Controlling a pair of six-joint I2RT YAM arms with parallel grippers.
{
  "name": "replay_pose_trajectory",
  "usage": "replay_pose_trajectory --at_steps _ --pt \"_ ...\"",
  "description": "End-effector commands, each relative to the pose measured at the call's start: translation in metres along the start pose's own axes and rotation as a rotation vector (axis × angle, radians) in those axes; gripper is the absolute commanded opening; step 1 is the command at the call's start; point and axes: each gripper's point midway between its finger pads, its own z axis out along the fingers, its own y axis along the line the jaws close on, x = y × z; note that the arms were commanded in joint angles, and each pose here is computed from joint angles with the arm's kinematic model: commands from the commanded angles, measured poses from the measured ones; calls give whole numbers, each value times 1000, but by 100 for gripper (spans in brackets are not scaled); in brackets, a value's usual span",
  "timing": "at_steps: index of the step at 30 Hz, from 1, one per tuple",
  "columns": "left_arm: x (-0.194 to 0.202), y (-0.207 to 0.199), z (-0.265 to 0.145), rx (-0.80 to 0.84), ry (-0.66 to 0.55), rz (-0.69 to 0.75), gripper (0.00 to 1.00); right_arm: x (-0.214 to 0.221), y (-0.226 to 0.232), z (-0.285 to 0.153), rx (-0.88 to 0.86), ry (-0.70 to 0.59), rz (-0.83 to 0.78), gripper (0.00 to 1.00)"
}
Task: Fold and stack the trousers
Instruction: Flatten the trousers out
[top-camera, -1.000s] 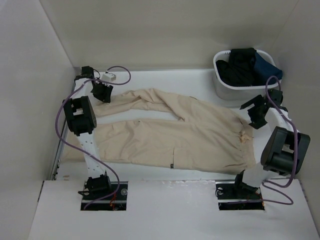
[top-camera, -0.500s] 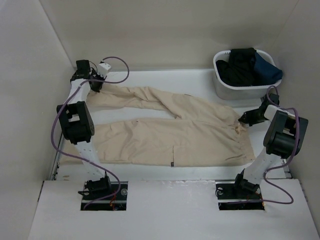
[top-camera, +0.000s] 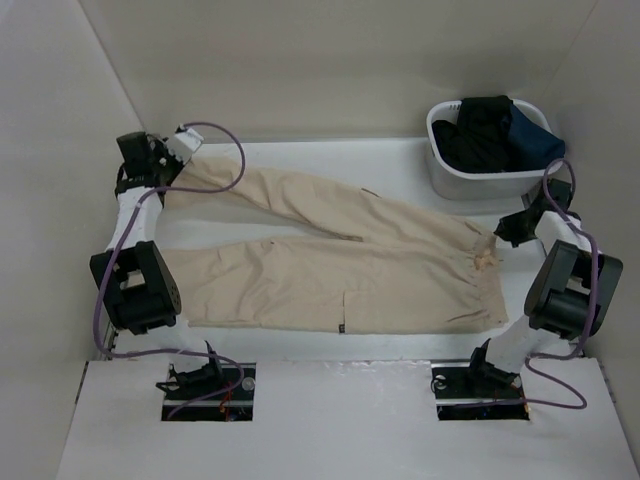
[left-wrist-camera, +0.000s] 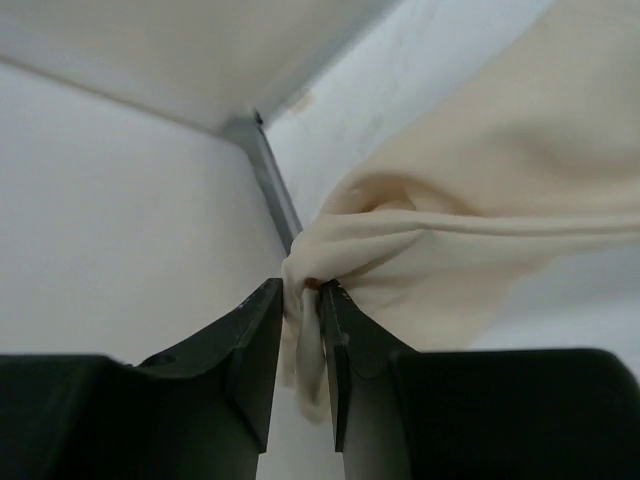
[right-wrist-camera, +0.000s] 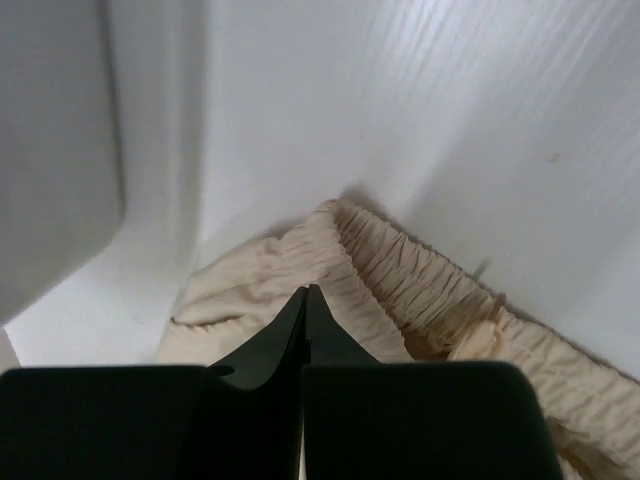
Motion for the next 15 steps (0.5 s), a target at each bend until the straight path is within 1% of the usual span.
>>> replay_pose_trajectory --at_steps 1,4,6,8,10,11,12,13,15 --pt "40 -49 -29 155 82 62 22 -30 6 -29 -13 -154 -26 0" --pt "53 -96 -67 339 116 22 22 -32 15 -39 -50 -173 -47 0" --pt "58 -120 -98 485 148 -6 26 -35 20 -44 -65 -184 -58 0" --pt "57 -131 -131 627 176 -56 32 -37 26 -49 -82 -193 -68 0" --pt "49 -134 -160 771 205 -129 35 -37 32 -51 -96 -200 -84 0" --pt "45 -132 -166 813 210 -158 35 -36 36 -52 -104 -204 -93 0" --pt "40 -117 -161 820 197 -215 35 -35 38 -51 -108 -206 -104 0" --pt "39 -104 -152 795 196 -263 36 -34 40 -50 -113 -206 -117 0" --pt "41 -67 -112 675 214 -424 44 -30 45 -48 -125 -206 -145 0"
